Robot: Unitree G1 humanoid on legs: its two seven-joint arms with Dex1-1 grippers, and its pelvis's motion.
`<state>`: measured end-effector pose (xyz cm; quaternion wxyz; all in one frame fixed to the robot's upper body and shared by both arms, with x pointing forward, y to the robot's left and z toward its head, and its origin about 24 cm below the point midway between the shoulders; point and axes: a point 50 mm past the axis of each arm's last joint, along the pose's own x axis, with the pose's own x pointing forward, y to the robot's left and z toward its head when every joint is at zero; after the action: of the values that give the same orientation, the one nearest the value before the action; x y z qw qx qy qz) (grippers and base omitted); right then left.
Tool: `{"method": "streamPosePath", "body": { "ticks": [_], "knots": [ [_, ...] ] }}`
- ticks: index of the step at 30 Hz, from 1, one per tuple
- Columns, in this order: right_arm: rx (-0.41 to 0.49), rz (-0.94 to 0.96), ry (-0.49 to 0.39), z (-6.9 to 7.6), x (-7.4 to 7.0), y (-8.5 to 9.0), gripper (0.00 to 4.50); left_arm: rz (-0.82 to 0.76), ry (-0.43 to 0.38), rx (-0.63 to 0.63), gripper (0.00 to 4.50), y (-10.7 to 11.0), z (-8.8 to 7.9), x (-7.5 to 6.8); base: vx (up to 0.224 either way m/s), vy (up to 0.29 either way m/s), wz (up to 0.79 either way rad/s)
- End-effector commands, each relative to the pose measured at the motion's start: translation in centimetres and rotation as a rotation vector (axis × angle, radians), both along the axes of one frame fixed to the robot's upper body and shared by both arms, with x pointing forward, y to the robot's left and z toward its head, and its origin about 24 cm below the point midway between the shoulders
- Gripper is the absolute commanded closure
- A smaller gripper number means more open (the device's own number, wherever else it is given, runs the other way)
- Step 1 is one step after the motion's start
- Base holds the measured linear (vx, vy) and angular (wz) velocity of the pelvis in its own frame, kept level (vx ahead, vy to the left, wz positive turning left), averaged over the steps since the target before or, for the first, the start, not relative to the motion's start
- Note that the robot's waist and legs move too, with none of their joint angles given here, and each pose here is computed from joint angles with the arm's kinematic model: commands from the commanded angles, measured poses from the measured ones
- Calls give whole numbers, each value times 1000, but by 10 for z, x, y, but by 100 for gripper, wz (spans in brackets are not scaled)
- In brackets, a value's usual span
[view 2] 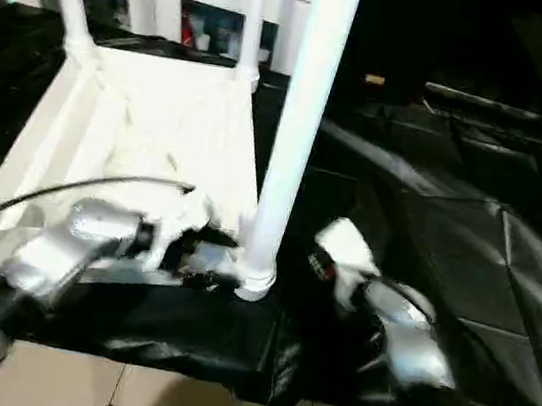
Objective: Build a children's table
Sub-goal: Rotate table base, then rotate leg to tighten
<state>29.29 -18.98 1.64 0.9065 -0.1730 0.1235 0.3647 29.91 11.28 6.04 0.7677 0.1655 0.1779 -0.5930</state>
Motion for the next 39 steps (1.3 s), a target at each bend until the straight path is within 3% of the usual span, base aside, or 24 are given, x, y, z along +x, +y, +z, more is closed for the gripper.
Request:
{"method": "streamPosePath", "body": {
  "ticks": [1, 4, 13, 20, 24, 28, 35, 39],
  "knots": [
    [12, 1, -12, 6, 1, 0, 138, 35, 23, 69, 119, 7, -9, -2, 0, 0, 0],
    [9, 7, 5, 6, -9, -4, 138, 31, 67, 109, 151, 18, -13, -12, 0, 0, 0],
    [8, -2, 21, 10, -24, -10, 138, 23, 89, 121, 206, 34, -4, -26, 0, 0, 0],
    [-7, 2, 30, 13, -25, -12, 138, -82, -16, 17, 270, 35, 14, -25, 0, 0, 0],
    [-10, 2, 36, 14, -26, -13, 138, -71, 19, -42, 257, 35, 22, -22, 0, 0, 0],
    [-10, -2, 37, 14, -29, -13, 138, -104, 60, 1, 234, 41, 19, -26, 0, 0, 0],
    [-5, 1, 44, 12, -33, -10, 138, -82, 15, 90, 227, 52, 11, -19, 0, 0, 0],
    [-5, 4, 49, 10, -35, -9, 138, -42, 9, 92, 253, 60, 12, -14, 0, 0, 0]
  ]
}}
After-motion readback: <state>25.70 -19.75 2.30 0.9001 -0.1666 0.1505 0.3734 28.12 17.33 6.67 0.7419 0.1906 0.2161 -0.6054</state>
